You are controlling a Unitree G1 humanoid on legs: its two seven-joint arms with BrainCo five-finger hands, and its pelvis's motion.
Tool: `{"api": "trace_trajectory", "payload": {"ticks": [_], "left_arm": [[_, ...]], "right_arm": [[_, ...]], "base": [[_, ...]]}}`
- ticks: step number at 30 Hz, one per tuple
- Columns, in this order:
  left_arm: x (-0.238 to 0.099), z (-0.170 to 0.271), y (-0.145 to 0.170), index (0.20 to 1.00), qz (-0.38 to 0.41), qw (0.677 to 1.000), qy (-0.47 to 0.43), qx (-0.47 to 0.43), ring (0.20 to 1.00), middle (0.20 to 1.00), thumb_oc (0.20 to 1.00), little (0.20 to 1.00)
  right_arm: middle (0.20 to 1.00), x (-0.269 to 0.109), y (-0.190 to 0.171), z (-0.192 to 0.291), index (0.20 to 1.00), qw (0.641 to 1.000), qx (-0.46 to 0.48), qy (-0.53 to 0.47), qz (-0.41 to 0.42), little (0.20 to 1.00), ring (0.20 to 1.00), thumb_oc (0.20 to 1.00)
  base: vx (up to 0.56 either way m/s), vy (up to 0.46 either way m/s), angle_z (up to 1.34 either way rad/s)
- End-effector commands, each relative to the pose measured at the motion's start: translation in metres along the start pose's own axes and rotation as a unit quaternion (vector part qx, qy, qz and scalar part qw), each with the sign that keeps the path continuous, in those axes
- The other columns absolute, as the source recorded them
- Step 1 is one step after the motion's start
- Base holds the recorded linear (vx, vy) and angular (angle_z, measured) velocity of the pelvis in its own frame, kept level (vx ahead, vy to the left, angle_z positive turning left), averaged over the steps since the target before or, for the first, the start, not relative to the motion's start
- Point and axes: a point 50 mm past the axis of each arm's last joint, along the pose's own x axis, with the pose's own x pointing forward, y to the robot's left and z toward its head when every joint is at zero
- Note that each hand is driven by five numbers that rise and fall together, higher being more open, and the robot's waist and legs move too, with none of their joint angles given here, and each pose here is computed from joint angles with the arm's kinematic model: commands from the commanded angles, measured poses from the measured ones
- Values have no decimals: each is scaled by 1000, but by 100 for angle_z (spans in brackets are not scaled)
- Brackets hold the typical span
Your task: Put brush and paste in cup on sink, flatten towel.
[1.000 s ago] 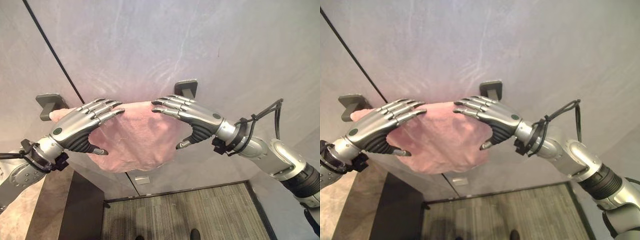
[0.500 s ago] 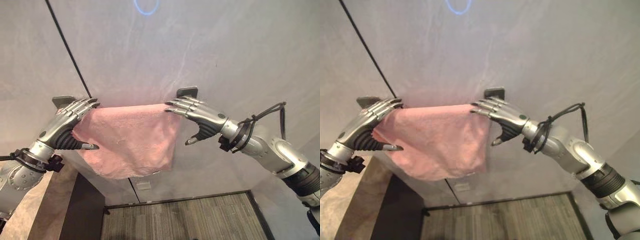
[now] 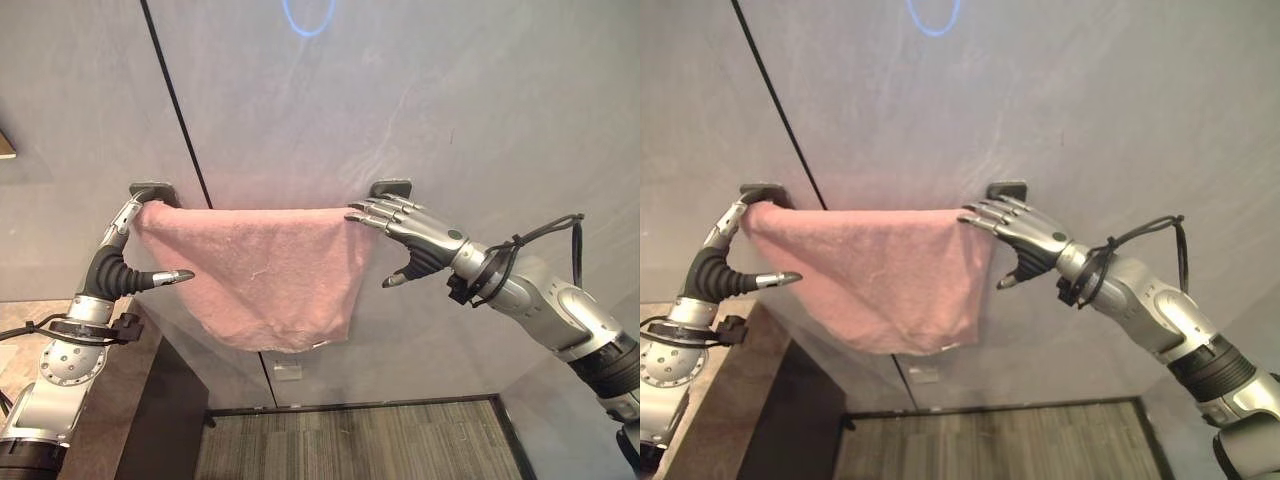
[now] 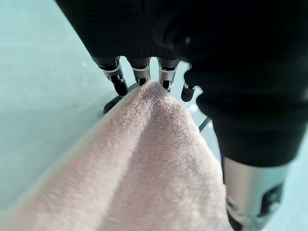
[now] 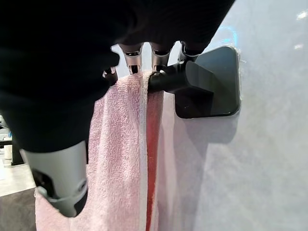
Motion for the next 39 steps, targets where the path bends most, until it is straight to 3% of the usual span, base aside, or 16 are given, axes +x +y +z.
{"api": "trace_trajectory", "payload": {"ticks": [1,5,8,10,12,14,17,20,24,30,33,35,37,38,39], "left_arm": [[-15,-26,-7,1000,-10,995,93,-26,1000,1000,1000,1000],[-15,-20,-23,1000,17,993,77,-84,1000,1000,1000,1000],[-17,-19,-35,1000,63,985,74,-143,1000,1000,1000,1000],[-17,-17,-35,1000,77,983,68,-152,1000,1000,1000,1000],[-19,-15,-36,1000,98,979,64,-168,1000,1000,1000,1000],[-21,-16,-35,1000,106,977,67,-170,1000,1000,1000,1000],[-27,-19,-34,1000,133,971,74,-182,1000,1000,1000,1000],[-33,-20,-32,1000,158,966,82,-190,1000,1000,1000,1000],[-40,-24,-32,1000,180,958,95,-202,1000,1000,1000,1000],[-68,-60,-54,1000,191,934,206,-221,1000,1000,1000,1000],[-102,-98,-90,1000,157,894,345,-238,1000,1000,1000,1000],[-144,-126,-126,1000,123,831,483,-248,1000,1000,1000,1000],[-173,-133,-149,1000,80,791,556,-243,1000,1000,1000,1000],[-182,-133,-155,1000,42,795,568,-208,1000,1000,1000,1000],[-199,-133,-164,1000,11,778,599,-190,1000,1000,1000,1000]], "right_arm": [[1000,-35,48,-59,1000,977,2,181,110,1000,1000,1000],[1000,-37,32,-54,1000,978,79,191,-35,1000,1000,1000],[1000,-38,27,-47,1000,929,238,196,-205,1000,1000,1000],[1000,-39,24,-41,1000,907,287,179,-249,1000,1000,1000],[1000,-39,21,-34,1000,862,365,156,-316,1000,1000,1000],[1000,-41,21,-31,1000,849,386,148,-329,1000,1000,1000],[1000,-46,18,-25,1000,792,450,124,-394,1000,1000,1000],[1000,-55,24,-22,1000,767,470,133,-417,1000,1000,1000],[1000,-65,37,-23,1000,750,488,159,-418,1000,1000,1000],[1000,-95,114,-24,1000,698,552,301,-343,1000,1000,1000],[1000,-121,188,-18,1000,640,581,441,-243,1000,1000,1000],[1000,-151,255,0,1000,534,613,563,-149,1000,1000,1000],[1000,-158,277,11,1000,540,588,599,-58,1000,1000,1000],[1000,-172,288,18,1000,506,586,632,-44,1000,1000,1000],[1000,-187,297,23,1000,473,583,659,-37,1000,1000,1000]], "base": [[0,0,0],[-3,1,1],[-12,3,3],[-18,-3,0],[0,0,0],[0,0,0],[-5,-4,-1],[-7,-17,-5],[-4,-5,-1],[-22,-13,3],[-48,-21,3],[-48,-21,3],[-10,-10,2],[17,-2,4],[18,6,4]]}}
